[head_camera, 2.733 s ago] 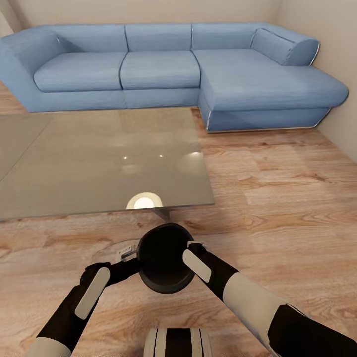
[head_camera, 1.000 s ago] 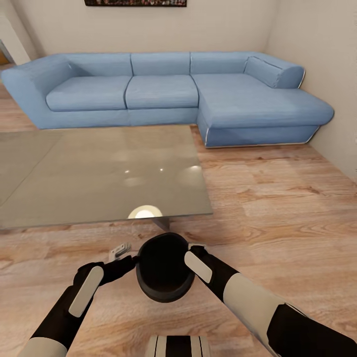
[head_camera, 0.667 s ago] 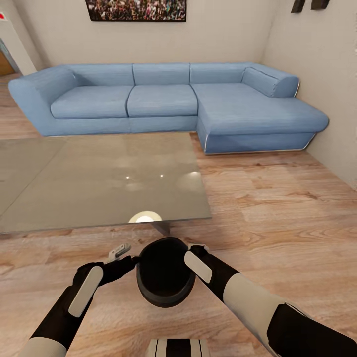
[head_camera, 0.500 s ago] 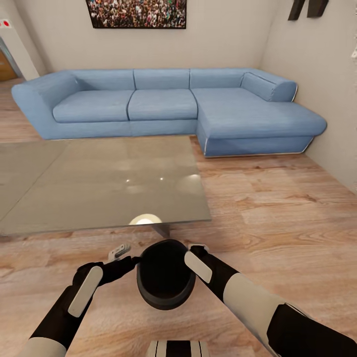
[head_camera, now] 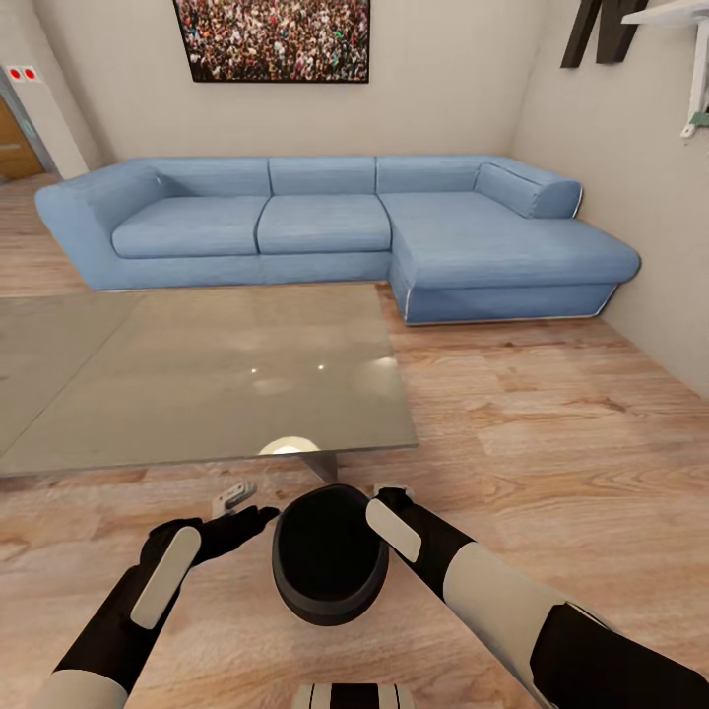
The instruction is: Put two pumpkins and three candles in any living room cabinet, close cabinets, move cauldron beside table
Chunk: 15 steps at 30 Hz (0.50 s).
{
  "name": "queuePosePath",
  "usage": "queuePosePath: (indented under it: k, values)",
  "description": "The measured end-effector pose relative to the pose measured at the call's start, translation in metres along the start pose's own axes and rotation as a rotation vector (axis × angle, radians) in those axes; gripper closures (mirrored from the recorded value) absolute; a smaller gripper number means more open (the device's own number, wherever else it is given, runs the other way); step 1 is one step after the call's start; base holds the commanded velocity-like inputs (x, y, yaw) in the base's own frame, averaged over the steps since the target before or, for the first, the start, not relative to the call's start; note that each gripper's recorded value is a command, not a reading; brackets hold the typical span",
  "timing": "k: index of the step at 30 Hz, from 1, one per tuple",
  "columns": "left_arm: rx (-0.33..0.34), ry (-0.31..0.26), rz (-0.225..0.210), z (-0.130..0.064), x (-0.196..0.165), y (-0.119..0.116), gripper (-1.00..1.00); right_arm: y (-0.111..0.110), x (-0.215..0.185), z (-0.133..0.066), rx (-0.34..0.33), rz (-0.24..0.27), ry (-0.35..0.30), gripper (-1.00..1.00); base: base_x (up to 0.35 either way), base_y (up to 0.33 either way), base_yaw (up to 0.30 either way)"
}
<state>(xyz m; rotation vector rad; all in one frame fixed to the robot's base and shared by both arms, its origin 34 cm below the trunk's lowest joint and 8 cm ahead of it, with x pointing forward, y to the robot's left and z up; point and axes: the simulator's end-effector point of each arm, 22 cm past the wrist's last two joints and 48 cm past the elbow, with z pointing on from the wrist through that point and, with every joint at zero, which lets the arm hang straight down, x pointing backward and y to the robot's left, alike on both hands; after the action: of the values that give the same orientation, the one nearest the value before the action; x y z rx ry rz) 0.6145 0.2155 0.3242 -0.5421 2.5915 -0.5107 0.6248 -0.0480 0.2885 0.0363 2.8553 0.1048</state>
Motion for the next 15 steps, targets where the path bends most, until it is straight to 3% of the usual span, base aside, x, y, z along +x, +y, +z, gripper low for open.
queuePosePath:
  k: [10,15]
  values:
    - [-0.002,-0.003,0.003,-0.0008,-0.0019,0.0015,-1.0,0.0,0.0001,0.0003,0.0,0.001,0.001,-1.0,-0.168,0.026,0.0]
    - [-0.005,-0.004,0.003,-0.0008,-0.0017,0.0012,-1.0,0.0,-0.0001,0.0,0.0,0.001,0.0,-1.0,-0.045,0.005,0.0]
